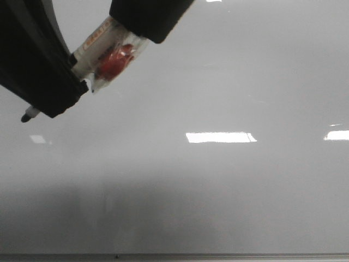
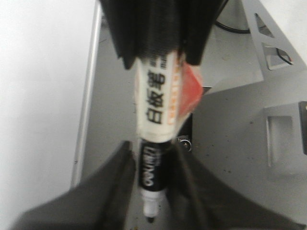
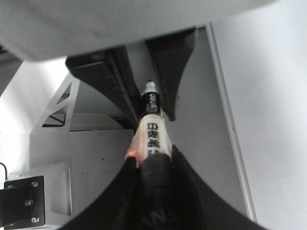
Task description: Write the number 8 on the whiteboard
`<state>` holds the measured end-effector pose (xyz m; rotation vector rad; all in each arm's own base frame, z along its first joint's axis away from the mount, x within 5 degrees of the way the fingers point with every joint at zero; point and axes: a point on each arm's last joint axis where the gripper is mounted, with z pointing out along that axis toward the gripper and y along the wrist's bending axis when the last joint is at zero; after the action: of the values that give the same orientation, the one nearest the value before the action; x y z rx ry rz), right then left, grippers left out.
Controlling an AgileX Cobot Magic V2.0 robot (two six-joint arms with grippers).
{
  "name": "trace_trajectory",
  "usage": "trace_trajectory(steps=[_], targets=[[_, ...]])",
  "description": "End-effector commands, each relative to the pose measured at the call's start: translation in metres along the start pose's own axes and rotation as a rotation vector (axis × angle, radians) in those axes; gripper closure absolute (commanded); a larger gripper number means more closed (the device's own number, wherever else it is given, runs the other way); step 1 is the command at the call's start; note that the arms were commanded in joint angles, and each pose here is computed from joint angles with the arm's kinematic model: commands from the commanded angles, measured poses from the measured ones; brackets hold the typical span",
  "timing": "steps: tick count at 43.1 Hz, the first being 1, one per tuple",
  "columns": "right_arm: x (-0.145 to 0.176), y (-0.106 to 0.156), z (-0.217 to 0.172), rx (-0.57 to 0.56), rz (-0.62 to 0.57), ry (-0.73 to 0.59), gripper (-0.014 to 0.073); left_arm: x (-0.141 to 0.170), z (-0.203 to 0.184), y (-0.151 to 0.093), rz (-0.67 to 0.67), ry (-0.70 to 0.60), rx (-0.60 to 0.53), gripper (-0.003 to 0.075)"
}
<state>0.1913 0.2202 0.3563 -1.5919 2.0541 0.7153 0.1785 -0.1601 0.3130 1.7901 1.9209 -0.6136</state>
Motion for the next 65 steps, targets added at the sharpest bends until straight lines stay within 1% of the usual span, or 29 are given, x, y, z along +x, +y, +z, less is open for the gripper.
trace_trajectory(steps=[1,2,3,5,8,9,10,12,13,15,18,20,24,27,31,35,38,39,42,47,54,59,65], targets=[[-0.012,0.005,-0.018,0.038,-0.028,-0.098,0.0660,-0.017,-0.015,0.001,-0.022,-0.114,-0.103,0.0344],[-0.012,0.004,-0.018,0.047,-0.030,-0.100,0.0660,-0.017,-0.015,0.002,-0.020,-0.113,-0.109,0.0290],[-0.012,0.004,-0.019,0.053,-0.032,-0.099,0.0660,-0.016,-0.015,0.002,-0.018,-0.109,-0.112,0.0262],[-0.011,0.001,-0.020,0.070,-0.030,-0.102,0.0660,-0.015,-0.015,0.002,-0.015,-0.102,-0.116,0.0252],[-0.008,-0.004,-0.023,0.093,-0.014,-0.113,0.0660,-0.011,-0.014,0.001,-0.029,-0.091,-0.130,0.0303],[-0.007,-0.007,-0.024,0.105,-0.004,-0.118,0.0660,-0.009,-0.015,0.000,-0.031,-0.091,-0.136,0.0338],[-0.005,-0.009,-0.025,0.117,0.004,-0.124,0.0660,-0.006,-0.015,-0.001,-0.039,-0.089,-0.139,0.0356],[0.000,-0.015,-0.028,0.146,0.027,-0.135,0.0660,0.002,-0.018,-0.004,-0.058,-0.092,-0.155,0.0431],[0.002,-0.017,-0.029,0.160,0.037,-0.141,0.0660,0.006,-0.018,-0.004,-0.075,-0.093,-0.162,0.0449],[0.008,-0.024,-0.030,0.187,0.064,-0.146,0.0660,0.016,-0.024,-0.008,-0.112,-0.117,-0.194,0.0512],[0.017,-0.035,-0.030,0.223,0.105,-0.150,0.0660,0.032,-0.033,-0.014,-0.182,-0.167,-0.259,0.0563],[0.021,-0.041,-0.029,0.245,0.128,-0.157,0.0660,0.043,-0.038,-0.018,-0.234,-0.202,-0.313,0.0574],[0.026,-0.051,-0.028,0.307,0.156,-0.195,0.0660,0.064,-0.050,-0.035,-0.316,-0.290,-0.445,0.0575],[0.025,-0.055,-0.027,0.350,0.161,-0.230,0.0660,0.075,-0.056,-0.050,-0.353,-0.351,-0.529,0.0575],[0.022,-0.062,-0.023,0.377,0.180,-0.272,0.0660,0.087,-0.061,-0.075,-0.354,-0.411,-0.625,0.0584],[0.019,-0.072,-0.017,0.403,0.204,-0.302,0.0660,0.094,-0.060,-0.094,-0.342,-0.456,-0.693,0.0641],[0.018,-0.081,-0.011,0.435,0.217,-0.321,0.0660,0.096,-0.061,-0.110,-0.310,-0.496,-0.739,0.0724],[0.018,-0.084,-0.010,0.450,0.220,-0.331,0.0660,0.097,-0.061,-0.113,-0.301,-0.504,-0.746,0.0740],[0.017,-0.092,-0.005,0.483,0.231,-0.349,0.0660,0.098,-0.062,-0.123,-0.267,-0.530,-0.777,0.0739],[0.017,-0.103,0.002,0.523,0.248,-0.372,0.0660,0.097,-0.063,-0.133,-0.233,-0.557,-0.798,0.0739],[0.018,-0.117,0.013,0.574,0.267,-0.389,0.0660,0.097,-0.064,-0.136,-0.222,-0.563,-0.805,0.0739],[0.021,-0.126,0.024,0.577,0.290,-0.378,0.0660,0.097,-0.064,-0.136,-0.222,-0.563,-0.805,0.0739],[0.024,-0.127,0.046,0.532,0.289,-0.321,0.0660,0.097,-0.064,-0.136,-0.222,-0.563,-0.805,0.0739]])
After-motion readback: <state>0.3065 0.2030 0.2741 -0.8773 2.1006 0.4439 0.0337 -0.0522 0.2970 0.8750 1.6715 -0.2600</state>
